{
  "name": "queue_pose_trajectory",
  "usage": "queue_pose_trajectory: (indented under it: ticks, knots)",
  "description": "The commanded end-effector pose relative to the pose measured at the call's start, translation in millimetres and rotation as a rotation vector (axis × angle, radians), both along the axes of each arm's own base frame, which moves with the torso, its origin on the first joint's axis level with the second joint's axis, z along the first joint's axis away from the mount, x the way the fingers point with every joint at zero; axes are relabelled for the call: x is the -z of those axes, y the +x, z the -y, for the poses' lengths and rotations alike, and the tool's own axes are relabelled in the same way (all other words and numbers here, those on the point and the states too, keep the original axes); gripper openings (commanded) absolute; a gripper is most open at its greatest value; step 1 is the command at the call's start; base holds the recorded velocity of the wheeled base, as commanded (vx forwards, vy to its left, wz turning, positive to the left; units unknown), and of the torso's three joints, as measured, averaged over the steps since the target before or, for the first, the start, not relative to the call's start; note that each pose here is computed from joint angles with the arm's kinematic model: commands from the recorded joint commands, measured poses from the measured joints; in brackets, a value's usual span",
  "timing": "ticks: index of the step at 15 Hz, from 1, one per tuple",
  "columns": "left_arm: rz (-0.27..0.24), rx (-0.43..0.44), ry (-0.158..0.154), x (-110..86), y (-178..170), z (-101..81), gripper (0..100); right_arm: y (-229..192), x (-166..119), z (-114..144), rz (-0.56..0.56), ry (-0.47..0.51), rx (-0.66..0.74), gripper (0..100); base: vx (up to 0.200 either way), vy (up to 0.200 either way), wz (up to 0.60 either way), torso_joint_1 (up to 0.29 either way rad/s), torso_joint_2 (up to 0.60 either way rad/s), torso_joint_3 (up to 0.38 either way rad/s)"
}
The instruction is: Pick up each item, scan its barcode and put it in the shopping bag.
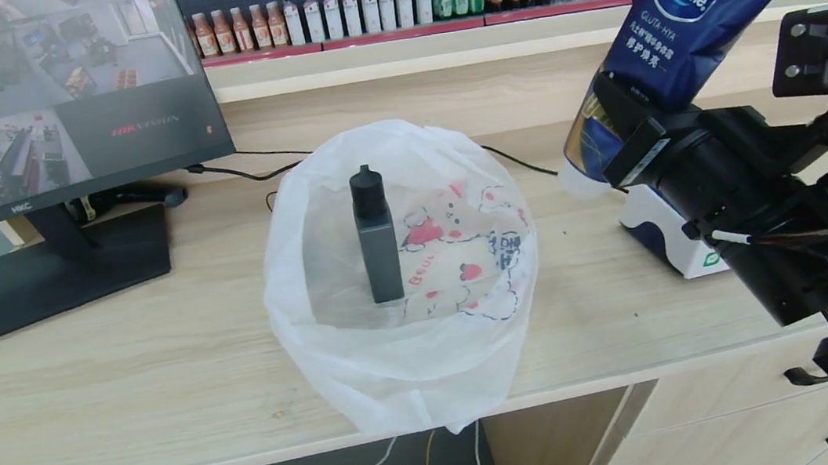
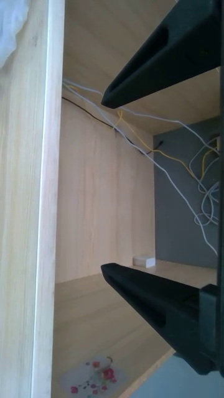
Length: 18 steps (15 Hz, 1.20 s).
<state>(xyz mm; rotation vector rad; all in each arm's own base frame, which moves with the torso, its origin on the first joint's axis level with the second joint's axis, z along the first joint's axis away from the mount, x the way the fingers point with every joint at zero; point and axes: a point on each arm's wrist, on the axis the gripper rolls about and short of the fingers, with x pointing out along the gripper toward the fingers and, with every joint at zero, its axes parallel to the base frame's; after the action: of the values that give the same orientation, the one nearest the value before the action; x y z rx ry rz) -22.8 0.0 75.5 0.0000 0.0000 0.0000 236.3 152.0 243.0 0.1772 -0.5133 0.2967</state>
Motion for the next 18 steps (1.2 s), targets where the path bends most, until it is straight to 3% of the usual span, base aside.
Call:
queue_pose_trajectory:
  ticks: [1, 9, 13, 18]
  knots:
    - [0.0, -0.002, 0.0, 0.1, 0, 0.0, 100, 7, -2, -10, 0.013, 0.008, -0.016, 0, 0.0, 0.0, 0.0, 0.0, 0.0, 0.0]
    - [0.0, 0.0, 0.0, 0.1, 0, 0.0, 100, 28, 9, -45, 0.008, -0.021, -0.046, 0, 0.0, 0.0, 0.0, 0.0, 0.0, 0.0]
    - [0.0, -0.002, 0.0, 0.1, 0, 0.0, 100, 25, 26, -73, -0.024, -0.046, -0.121, 0, 0.0, 0.0, 0.0, 0.0, 0.0, 0.0]
    - [0.0, -0.002, 0.0, 0.1, 0, 0.0, 100, 37, 57, -85, -0.098, -0.095, -0.119, 0, 0.0, 0.0, 0.0, 0.0, 0.0, 0.0]
